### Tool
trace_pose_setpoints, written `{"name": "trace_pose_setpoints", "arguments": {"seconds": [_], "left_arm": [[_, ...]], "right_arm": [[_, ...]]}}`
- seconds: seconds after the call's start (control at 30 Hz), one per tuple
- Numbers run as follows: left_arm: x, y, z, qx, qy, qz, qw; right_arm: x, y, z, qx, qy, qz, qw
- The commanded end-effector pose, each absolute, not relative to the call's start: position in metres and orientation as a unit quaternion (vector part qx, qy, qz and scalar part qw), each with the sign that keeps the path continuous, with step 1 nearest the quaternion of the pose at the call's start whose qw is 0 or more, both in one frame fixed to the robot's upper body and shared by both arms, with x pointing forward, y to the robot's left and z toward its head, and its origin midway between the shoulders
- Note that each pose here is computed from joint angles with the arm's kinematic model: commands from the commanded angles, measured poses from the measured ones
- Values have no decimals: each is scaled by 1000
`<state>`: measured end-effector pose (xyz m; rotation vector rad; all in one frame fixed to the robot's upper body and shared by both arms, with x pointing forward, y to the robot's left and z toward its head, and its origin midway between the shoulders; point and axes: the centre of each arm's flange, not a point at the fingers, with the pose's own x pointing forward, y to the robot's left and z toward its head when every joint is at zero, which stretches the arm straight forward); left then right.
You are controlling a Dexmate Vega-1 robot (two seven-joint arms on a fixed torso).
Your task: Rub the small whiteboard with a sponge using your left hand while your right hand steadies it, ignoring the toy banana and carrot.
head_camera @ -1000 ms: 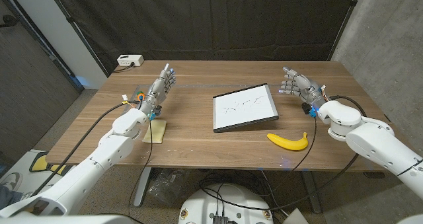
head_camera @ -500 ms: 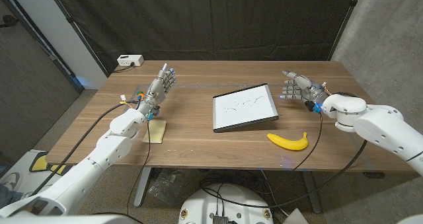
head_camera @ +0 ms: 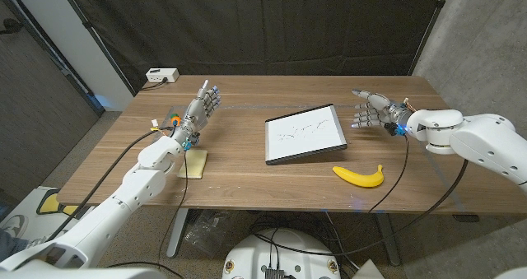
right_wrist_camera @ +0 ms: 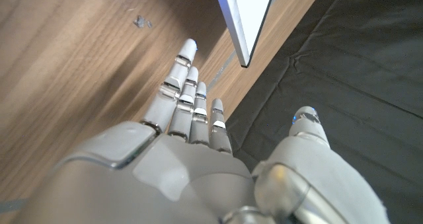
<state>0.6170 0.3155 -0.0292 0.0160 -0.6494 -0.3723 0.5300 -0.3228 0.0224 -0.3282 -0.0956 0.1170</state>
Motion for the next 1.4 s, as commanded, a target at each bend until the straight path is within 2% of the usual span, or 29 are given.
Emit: {"name": "trace_pose_setpoints", "arguments": {"seconds": [0.03,0.47,1.4], "left_arm": [[616,317,-31,10,-310,-193,931],[612,313,-38,4,-318,-188,929],[611,323,-40,2,-303,-183,935]], "right_arm": [[528,-319,26,-210,18,76,975],[537,-311,23,-224,52,100,968],[558,-296,27,-210,80,176,959]]}}
